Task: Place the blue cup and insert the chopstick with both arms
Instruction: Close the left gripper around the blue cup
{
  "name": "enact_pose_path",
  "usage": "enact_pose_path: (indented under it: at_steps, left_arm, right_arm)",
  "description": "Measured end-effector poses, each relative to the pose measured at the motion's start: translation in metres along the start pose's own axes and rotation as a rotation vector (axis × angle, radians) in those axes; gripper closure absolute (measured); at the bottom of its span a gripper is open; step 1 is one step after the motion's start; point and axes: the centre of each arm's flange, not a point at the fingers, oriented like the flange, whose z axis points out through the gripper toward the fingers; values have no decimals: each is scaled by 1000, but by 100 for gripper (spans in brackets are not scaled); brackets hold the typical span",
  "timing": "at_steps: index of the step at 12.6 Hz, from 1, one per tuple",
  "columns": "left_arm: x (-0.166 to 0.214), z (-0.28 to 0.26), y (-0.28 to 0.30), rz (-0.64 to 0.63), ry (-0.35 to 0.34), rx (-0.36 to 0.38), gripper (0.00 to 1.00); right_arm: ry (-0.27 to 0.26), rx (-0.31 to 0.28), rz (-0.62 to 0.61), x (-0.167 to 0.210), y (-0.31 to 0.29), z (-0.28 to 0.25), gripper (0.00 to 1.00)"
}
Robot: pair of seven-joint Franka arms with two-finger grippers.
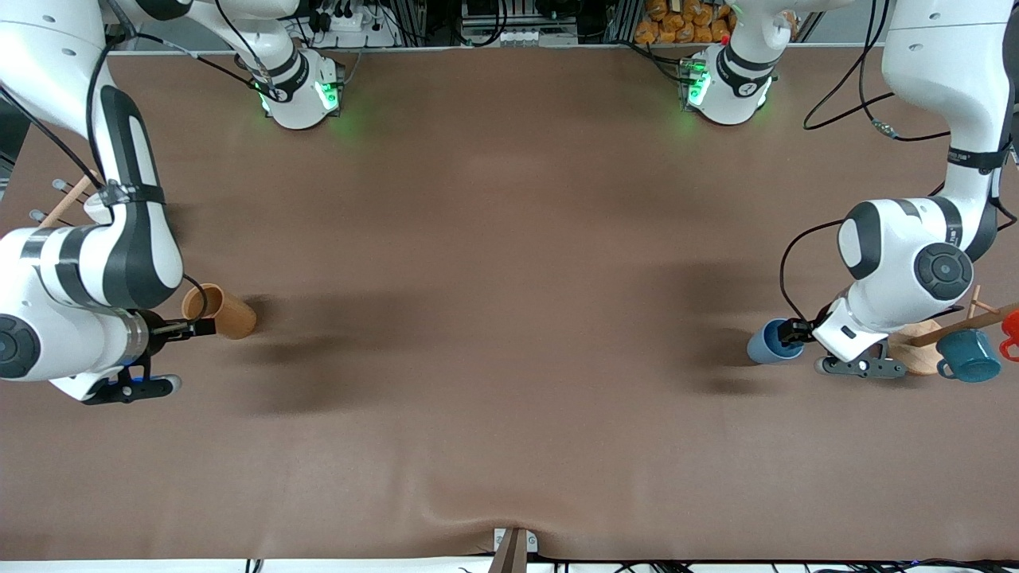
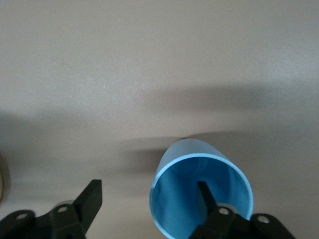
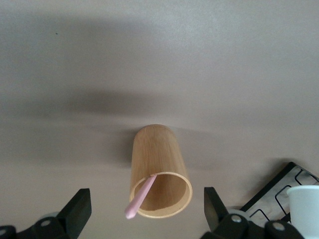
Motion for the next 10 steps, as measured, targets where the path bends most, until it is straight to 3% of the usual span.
enact_pose_path:
  at_steps: [1, 2, 3, 6, 8, 10]
  left_arm:
    - [0, 4, 0, 0, -5, 0, 33]
    - [-1, 6, 0, 0, -8, 0, 34]
    - [-1, 7, 0, 0, -9, -1, 41]
    - [-1, 8, 1, -3, -10, -5, 78]
    - [1, 6, 5, -4, -4, -15, 95]
    - [3, 4, 11, 5, 3, -18, 95]
  right_arm:
    - [-6, 0, -6, 3, -4, 4, 0]
    - [-10, 0, -11, 5, -7, 7, 0]
    - [-11, 0, -11, 5, -7, 7, 0]
    - [-14, 1, -5, 3, -2, 4, 0]
    - [-41, 4, -6, 0, -2, 5, 0]
    - [-58, 6, -4, -2, -1, 7, 0]
